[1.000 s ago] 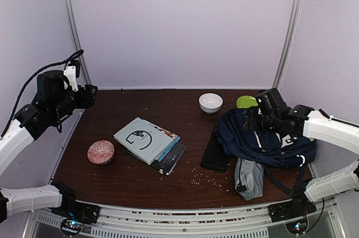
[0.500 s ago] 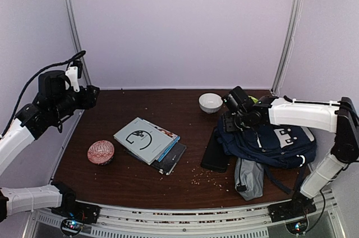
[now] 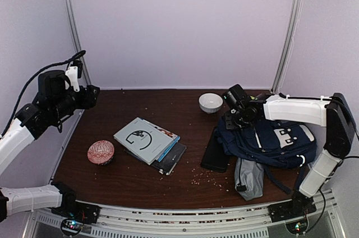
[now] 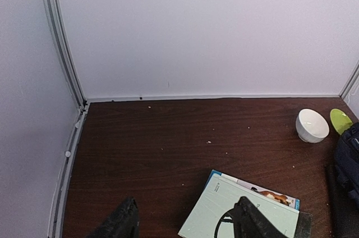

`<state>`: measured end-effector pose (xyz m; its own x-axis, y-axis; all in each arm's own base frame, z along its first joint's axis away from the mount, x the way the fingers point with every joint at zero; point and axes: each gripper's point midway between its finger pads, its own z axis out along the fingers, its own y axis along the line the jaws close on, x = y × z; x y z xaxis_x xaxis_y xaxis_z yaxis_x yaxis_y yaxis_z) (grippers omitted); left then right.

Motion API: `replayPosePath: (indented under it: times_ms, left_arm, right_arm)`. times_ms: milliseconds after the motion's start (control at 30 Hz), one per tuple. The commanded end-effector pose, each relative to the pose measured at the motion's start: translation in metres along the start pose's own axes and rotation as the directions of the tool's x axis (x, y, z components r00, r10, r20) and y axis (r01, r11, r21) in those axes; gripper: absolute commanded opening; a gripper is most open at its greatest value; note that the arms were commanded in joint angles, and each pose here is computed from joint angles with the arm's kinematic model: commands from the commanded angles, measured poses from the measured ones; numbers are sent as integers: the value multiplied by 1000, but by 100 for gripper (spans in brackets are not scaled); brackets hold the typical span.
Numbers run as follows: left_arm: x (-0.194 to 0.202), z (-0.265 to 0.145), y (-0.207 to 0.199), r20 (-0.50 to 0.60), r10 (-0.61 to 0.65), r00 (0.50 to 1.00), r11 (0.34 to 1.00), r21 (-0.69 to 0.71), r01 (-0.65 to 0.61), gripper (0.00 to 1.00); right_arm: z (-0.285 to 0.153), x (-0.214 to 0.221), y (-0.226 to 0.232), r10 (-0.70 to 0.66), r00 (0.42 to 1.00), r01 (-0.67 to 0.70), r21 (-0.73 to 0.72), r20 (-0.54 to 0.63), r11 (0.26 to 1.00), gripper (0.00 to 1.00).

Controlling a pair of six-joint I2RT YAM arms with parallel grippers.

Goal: Pack the student bag
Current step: Pick up the stationery from the center of the board.

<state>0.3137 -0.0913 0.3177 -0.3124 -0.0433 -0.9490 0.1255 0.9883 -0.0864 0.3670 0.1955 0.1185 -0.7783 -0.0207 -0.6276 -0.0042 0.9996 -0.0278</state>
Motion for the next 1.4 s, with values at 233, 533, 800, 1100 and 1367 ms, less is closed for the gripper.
replayPosePath:
  times_ms: [233, 533, 800, 1100, 1367]
  left_arm:
    - [-17, -7, 0, 44, -16, 999, 1000, 7, 16, 97]
    - [-16, -6, -1, 38, -15, 999, 1000, 13, 15, 97]
    - [-14, -3, -3, 29, -12, 999, 1000, 23, 12, 97]
    - [-8, 2, -7, 3, 4, 1000, 999, 36, -4, 97]
    - [-7, 6, -12, -11, 10, 1000, 998, 58, -10, 97]
  right_arm:
    - [-52, -46, 10, 60, 994, -46, -153, 91, 987, 0]
    - [-115, -53, 2, -65, 986, 102, -248, 153, 963, 0]
    - [-119, -32, -17, -108, 985, 135, -205, 135, 969, 0]
    - [-83, -15, 3, -86, 995, 96, -238, 52, 967, 0]
    - [-72, 1, -2, -80, 997, 77, -205, -8, 976, 21]
